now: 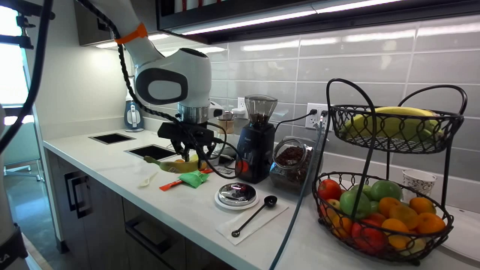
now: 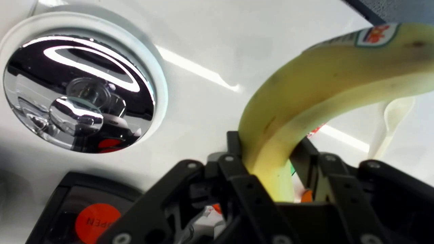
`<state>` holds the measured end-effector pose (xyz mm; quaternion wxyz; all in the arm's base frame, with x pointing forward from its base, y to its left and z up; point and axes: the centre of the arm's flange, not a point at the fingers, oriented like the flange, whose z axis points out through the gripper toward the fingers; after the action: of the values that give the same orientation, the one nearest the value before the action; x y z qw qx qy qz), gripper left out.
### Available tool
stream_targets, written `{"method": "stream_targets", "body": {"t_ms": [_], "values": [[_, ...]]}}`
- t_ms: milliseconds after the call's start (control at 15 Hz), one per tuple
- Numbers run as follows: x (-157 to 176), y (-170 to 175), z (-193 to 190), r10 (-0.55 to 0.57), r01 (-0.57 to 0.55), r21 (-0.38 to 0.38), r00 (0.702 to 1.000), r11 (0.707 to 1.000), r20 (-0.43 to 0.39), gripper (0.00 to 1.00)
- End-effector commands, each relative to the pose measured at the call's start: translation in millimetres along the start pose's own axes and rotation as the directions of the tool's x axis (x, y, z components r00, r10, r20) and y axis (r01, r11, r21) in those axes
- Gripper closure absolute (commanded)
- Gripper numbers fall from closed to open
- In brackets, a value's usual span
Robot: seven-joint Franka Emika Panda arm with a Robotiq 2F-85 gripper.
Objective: Pick up a banana and place it on the kitchen counter
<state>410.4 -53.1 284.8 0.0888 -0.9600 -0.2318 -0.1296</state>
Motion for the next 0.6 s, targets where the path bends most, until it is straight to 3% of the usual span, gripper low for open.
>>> {"method": "stream_targets", "body": {"t_ms": [0,267,533], "values": [[-10.1,2.0,27.7,-0.054,0.053,0.016,0.996,0.998,0.066,0.84],[-18.6,4.9,46.4,-0.017,0.019,-0.019,0.997,1.000,0.080,0.84],[-22.2,15.3,55.3,0.022,-0.014,-0.105,0.997,0.994,0.071,0.84]]}}
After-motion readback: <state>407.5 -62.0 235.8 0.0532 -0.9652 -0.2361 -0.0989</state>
